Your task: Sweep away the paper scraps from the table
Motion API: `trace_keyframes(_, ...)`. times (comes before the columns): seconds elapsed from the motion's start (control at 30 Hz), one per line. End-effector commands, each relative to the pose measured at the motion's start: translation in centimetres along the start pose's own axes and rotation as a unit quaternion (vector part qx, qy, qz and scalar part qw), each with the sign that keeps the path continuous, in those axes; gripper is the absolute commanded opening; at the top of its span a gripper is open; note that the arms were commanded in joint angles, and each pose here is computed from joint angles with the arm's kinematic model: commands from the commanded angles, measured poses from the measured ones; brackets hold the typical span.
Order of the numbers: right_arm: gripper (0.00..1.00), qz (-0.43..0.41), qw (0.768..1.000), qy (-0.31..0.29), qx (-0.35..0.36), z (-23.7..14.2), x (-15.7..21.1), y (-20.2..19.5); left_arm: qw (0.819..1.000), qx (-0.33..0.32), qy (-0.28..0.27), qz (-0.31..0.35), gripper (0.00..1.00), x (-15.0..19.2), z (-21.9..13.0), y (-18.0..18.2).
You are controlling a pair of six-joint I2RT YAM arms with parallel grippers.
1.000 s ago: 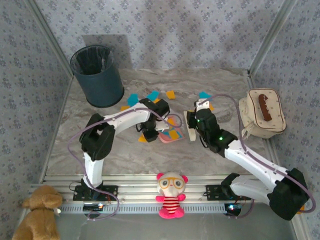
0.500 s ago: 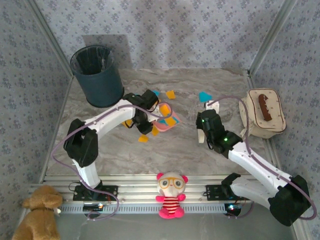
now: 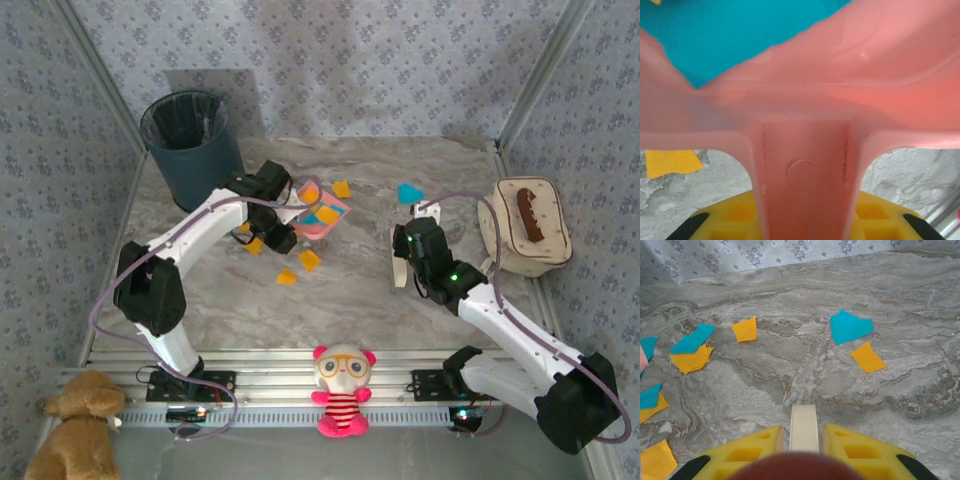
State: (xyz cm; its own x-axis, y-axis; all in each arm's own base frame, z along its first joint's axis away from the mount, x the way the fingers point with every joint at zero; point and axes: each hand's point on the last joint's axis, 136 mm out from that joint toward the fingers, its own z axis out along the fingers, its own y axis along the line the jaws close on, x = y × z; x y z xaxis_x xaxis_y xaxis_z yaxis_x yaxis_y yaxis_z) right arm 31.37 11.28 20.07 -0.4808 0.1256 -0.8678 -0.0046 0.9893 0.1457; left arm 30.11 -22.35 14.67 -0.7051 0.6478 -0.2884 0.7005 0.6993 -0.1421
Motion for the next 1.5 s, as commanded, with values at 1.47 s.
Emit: trace_keyframes(1.47, 0.0, 0.037, 0.999, 0.016, -0.006, 0.6, 0.7, -0.6, 0.863, 0.07, -0.294, -0.404, 0.0, -5.1, -19.2, 15.1)
